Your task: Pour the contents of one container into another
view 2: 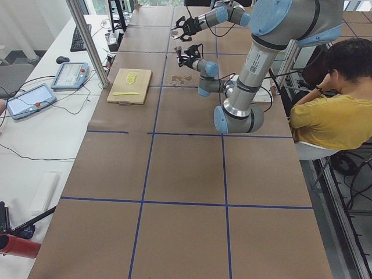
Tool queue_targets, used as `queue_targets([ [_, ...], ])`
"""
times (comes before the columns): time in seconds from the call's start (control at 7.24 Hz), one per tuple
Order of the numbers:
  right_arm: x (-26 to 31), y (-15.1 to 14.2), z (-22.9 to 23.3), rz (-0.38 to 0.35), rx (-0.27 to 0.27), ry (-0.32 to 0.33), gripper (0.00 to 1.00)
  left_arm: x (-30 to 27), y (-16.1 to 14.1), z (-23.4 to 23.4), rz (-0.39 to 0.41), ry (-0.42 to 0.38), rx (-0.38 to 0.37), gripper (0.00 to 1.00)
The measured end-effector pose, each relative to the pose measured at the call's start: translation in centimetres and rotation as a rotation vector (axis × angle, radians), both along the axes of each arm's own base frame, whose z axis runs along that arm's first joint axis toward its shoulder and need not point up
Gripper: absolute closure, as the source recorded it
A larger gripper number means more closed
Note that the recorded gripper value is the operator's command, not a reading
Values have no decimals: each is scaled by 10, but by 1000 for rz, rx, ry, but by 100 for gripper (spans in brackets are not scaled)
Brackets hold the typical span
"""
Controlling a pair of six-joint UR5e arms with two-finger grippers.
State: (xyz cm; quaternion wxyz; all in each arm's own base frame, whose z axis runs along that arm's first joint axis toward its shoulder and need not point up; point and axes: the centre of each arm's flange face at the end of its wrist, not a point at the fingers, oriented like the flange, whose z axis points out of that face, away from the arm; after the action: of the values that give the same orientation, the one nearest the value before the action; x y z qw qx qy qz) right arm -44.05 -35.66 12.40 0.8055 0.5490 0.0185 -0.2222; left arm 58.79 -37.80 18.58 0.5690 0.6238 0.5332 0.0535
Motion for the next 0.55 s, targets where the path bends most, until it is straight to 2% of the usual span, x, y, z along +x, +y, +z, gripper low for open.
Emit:
queue_targets([
  [0.55,3,3,-1,-11,3,34,100,0,0,-1,0,0,1,100],
])
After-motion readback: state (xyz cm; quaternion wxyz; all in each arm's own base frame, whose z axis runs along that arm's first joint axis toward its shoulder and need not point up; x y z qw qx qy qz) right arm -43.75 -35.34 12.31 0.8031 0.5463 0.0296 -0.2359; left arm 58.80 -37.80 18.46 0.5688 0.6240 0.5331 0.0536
